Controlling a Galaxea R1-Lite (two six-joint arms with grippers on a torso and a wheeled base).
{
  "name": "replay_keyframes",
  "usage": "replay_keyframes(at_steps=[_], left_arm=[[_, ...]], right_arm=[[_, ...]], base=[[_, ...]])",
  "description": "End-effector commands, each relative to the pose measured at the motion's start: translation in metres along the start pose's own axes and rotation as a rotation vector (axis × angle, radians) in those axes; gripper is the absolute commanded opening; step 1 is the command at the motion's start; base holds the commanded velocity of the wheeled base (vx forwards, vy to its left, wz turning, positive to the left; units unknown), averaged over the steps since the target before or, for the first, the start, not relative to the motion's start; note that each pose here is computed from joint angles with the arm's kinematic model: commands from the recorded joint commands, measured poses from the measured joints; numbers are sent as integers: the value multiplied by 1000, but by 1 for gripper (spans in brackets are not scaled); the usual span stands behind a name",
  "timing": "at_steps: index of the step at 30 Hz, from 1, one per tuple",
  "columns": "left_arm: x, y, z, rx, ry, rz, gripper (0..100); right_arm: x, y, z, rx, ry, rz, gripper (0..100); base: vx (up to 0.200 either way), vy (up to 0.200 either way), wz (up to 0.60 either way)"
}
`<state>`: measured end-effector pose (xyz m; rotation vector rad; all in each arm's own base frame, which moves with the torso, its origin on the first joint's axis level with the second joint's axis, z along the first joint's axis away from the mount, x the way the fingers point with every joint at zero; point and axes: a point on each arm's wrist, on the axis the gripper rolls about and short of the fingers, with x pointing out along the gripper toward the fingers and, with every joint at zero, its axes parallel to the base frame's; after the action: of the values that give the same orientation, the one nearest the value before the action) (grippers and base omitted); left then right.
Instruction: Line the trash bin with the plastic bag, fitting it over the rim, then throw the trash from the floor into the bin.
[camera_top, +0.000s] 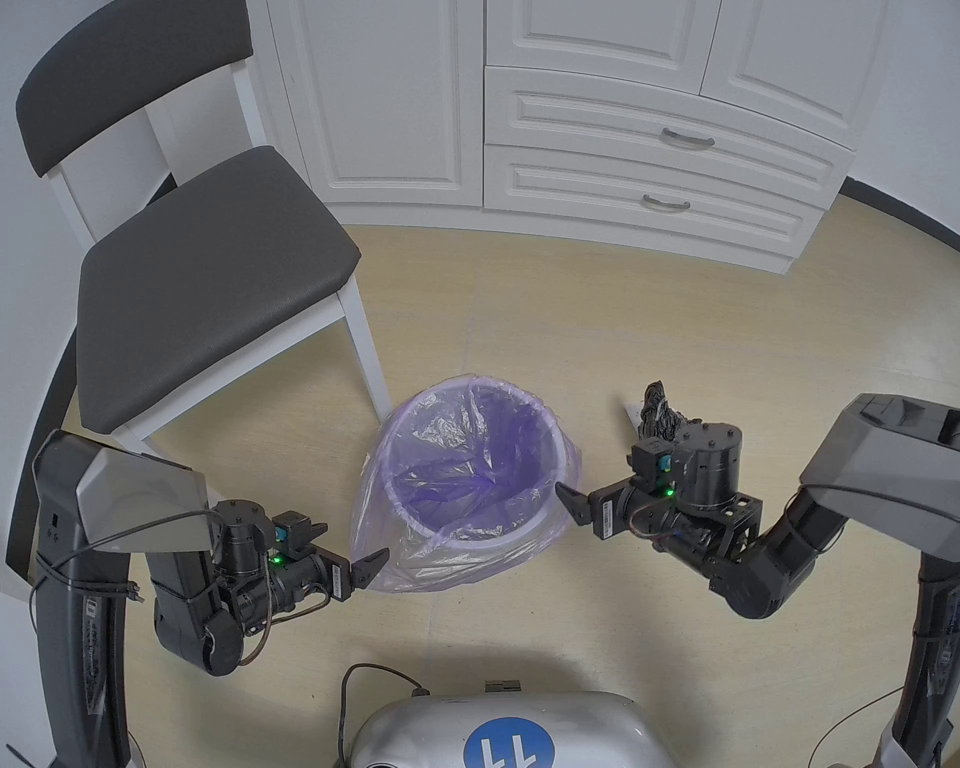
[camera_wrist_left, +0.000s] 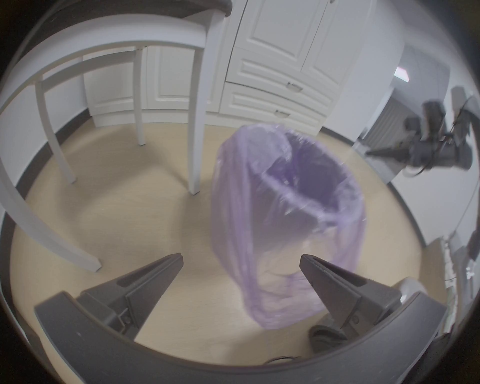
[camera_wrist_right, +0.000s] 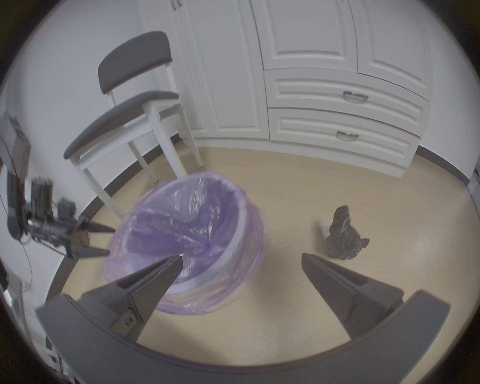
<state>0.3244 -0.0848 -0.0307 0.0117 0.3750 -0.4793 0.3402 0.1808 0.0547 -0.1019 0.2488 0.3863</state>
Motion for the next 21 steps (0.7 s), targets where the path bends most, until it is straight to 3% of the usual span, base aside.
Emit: replay_keyframes(at_steps=[1, 7, 9, 15, 21], left_arm=[[-22, -5, 23, -35, -50, -63, 100], [-33, -6, 38, -73, -88, -81, 100], [-43, -4, 47, -93, -113, -129, 100], [-60, 1, 64, -86, -166, -148, 100], [-53, -2, 55, -81, -134, -153, 100]], right_arm=[[18, 20, -46, -41, 94, 23, 100], [19, 21, -48, -45, 97, 27, 100], [19, 21, -49, -47, 101, 25, 100], [20, 21, -52, -50, 107, 26, 100], [30, 22, -62, -51, 120, 26, 100]], base=[[0, 0, 0], [0, 0, 0], [0, 0, 0], [0, 0, 0], [0, 0, 0]])
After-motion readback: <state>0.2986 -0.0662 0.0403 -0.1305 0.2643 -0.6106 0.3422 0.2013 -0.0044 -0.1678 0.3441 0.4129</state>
